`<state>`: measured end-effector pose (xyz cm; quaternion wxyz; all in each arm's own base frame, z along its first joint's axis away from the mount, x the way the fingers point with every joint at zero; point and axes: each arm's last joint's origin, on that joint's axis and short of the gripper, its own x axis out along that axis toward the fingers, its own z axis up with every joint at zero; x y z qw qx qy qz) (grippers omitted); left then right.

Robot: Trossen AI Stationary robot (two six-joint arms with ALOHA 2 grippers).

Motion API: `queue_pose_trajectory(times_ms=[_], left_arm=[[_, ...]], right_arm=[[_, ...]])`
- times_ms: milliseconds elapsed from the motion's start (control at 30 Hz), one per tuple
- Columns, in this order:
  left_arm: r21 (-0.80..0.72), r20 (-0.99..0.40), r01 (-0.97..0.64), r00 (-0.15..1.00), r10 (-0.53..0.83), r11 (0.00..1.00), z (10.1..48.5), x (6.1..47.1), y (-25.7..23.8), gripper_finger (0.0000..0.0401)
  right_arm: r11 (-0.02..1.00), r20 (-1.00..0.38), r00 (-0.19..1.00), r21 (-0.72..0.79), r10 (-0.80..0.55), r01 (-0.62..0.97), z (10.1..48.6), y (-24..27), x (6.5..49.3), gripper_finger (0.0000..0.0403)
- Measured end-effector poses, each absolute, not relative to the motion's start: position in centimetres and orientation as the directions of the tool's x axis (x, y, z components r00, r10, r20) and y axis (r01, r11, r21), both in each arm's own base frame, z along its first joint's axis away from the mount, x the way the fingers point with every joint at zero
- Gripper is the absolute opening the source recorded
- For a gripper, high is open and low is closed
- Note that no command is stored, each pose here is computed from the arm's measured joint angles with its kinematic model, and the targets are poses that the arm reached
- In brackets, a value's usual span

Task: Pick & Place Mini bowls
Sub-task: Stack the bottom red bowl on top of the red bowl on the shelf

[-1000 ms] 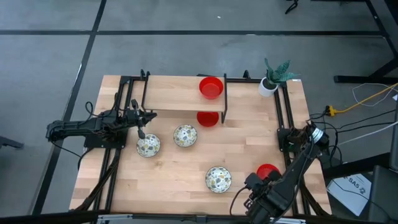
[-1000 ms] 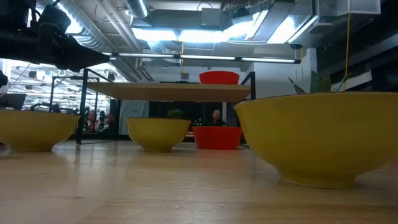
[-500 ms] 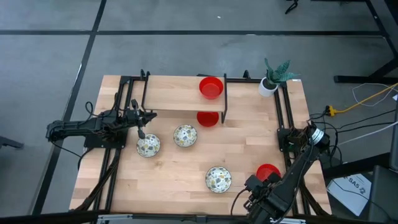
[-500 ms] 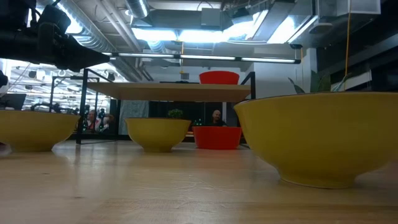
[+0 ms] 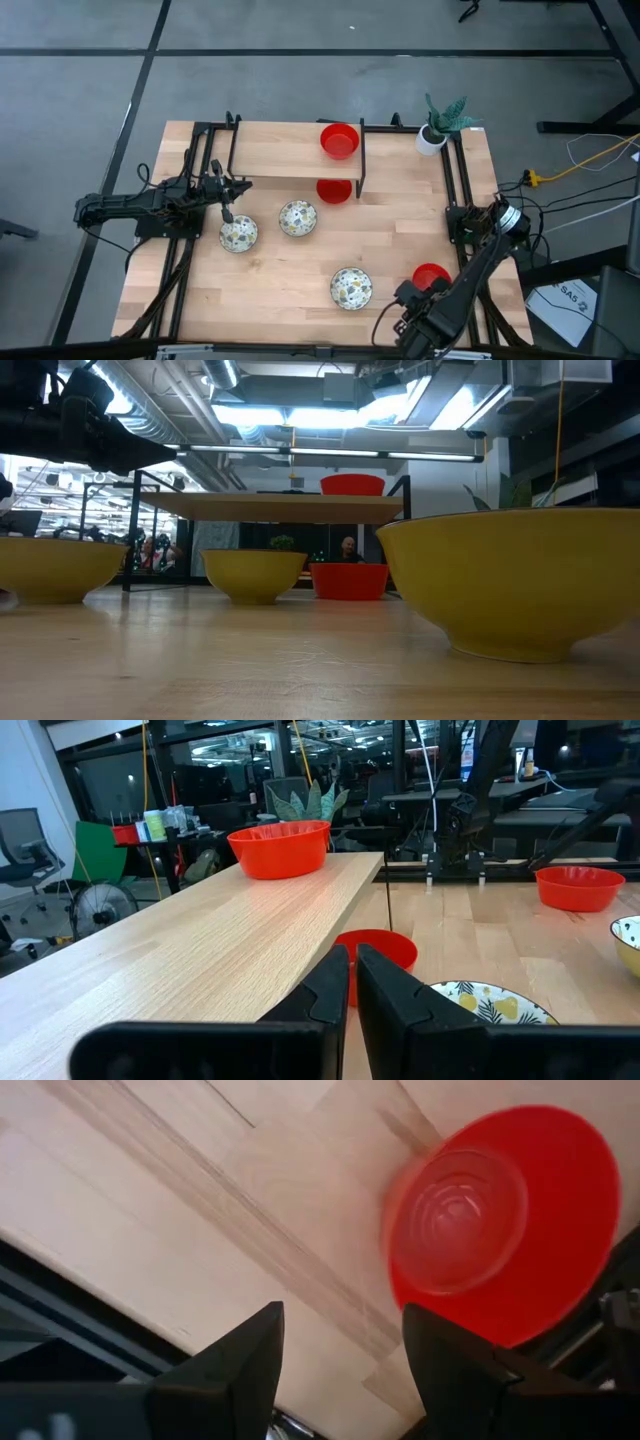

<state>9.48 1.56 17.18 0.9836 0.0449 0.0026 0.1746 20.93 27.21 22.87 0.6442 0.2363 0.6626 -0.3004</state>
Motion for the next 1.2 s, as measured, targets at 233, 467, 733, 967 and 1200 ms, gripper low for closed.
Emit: queue_pose_trajectory(times_ms=[233, 467, 733, 967, 1200], left_arm=[[0.089, 0.011, -0.343, 0.939, 0.344, 0.935, 17.2, 9.5, 1.6, 0.0018], [0.089, 0.011, -0.344, 0.939, 0.344, 0.935, 17.2, 9.5, 1.6, 0.0017], [0.089, 0.011, -0.343, 0.939, 0.344, 0.935, 17.2, 9.5, 1.6, 0.0018], [0.089, 0.011, -0.343, 0.939, 0.344, 0.935, 17.2, 9.5, 1.6, 0.0017], [0.089, 0.011, -0.343, 0.939, 0.344, 0.935, 17.2, 9.5, 1.6, 0.0015]], right_arm=[[0.708, -0.996, -0.057, -0.087, -0.066, 0.701, 20.6, 27.0, 20.8, 0.0204], [0.705, -0.991, -0.117, -0.131, -0.069, 0.697, 19.3, 26.4, 20.4, 0.0204], [0.727, -0.990, -0.123, -0.129, -0.062, 0.674, 18.9, 26.1, 20.6, 0.0204], [0.730, -0.991, -0.121, -0.130, -0.065, 0.671, 18.9, 26.1, 20.6, 0.0175], [0.727, -0.990, -0.122, -0.131, -0.066, 0.674, 18.9, 26.0, 20.7, 0.0119]])
